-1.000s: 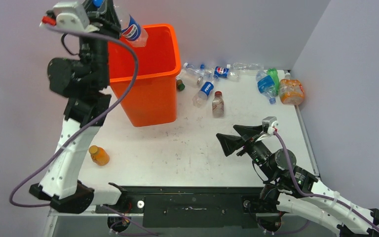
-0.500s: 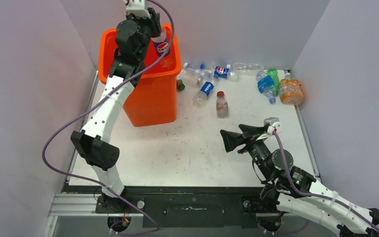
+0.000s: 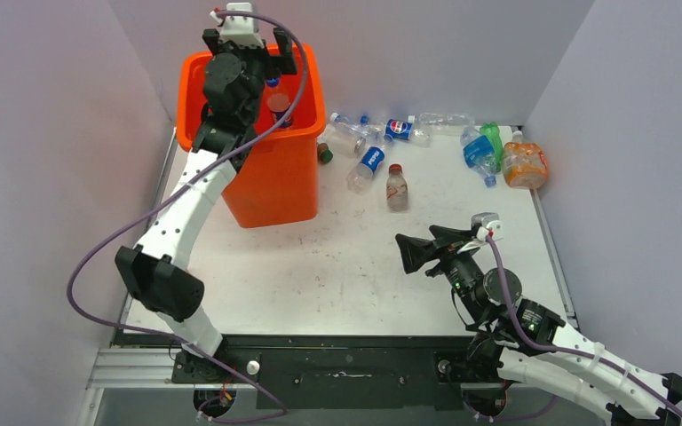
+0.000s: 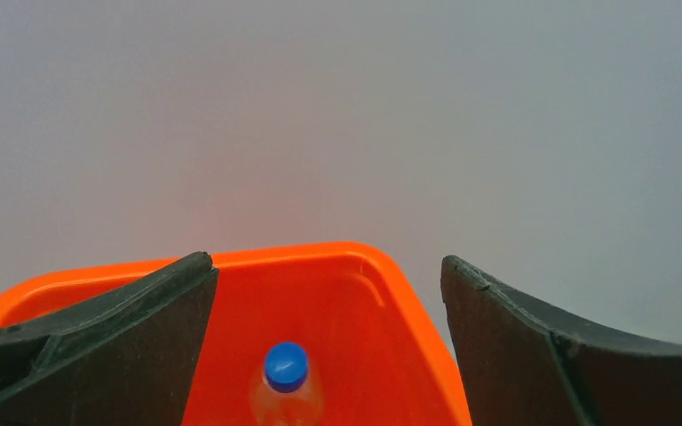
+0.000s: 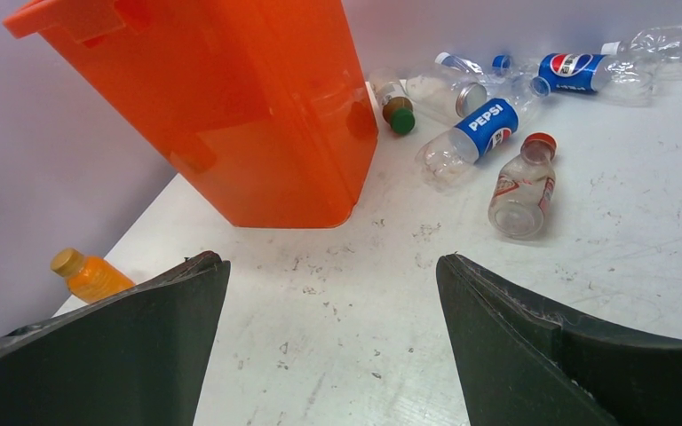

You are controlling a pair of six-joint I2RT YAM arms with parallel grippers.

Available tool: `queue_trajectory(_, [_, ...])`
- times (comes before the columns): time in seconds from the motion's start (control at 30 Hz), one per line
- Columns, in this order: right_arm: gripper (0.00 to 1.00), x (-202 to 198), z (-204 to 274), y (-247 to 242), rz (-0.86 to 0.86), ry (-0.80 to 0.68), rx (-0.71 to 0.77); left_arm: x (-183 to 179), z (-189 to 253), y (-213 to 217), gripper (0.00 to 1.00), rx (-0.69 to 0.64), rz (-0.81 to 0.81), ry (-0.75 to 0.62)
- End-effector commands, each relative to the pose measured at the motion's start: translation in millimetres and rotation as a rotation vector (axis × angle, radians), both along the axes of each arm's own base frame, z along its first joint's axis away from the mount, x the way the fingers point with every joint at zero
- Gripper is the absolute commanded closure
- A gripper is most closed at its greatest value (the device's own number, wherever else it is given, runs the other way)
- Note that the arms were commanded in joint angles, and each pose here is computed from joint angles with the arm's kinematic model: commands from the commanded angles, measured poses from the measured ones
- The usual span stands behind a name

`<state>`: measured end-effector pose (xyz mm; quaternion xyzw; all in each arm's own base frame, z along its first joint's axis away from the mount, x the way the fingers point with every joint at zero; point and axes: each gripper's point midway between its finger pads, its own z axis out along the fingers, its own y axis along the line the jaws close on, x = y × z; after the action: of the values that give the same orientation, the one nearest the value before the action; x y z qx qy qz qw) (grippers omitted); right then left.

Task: Put the plastic bottles in the bin
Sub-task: Place the plastic bottle in the trash bin.

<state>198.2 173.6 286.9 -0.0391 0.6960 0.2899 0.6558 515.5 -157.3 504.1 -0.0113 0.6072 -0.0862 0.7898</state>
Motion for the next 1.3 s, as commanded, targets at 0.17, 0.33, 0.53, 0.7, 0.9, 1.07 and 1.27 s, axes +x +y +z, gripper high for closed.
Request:
queue_trajectory(0.17, [0.10,19,4,-8,-0.147,0.018,0.031,-177,124,14,0.04,-0.174,-0.168,-0.322])
queue_trajectory(0.33, [0.10,45,-5,-10,-0.324,0.064,0.006,-242,76,-29,0.04,-0.052,-0.420,-0.176])
queue_trajectory(0.53, [0.10,99,-37,-14,-0.411,0.191,-0.045,-310,-13,-47,0.04,0.100,-0.690,-0.036])
queue_trajectory(0.7, [0.10,153,-85,-43,-0.406,0.337,0.083,-342,-92,-54,0.04,0.180,-0.848,0.031])
queue_trajectory(0.9, [0.10,196,-119,-58,-0.410,0.375,0.177,-360,-142,-71,0.04,0.067,-0.985,-0.002])
queue_trajectory(1.07, [0.10,234,-137,-44,-0.362,0.428,0.091,-365,-159,-81,0.04,0.040,-1.052,0.034])
queue_trajectory(1.27, [0.10,264,-177,-43,-0.378,0.527,-0.084,-364,-177,-81,0.04,0.043,-1.043,0.108])
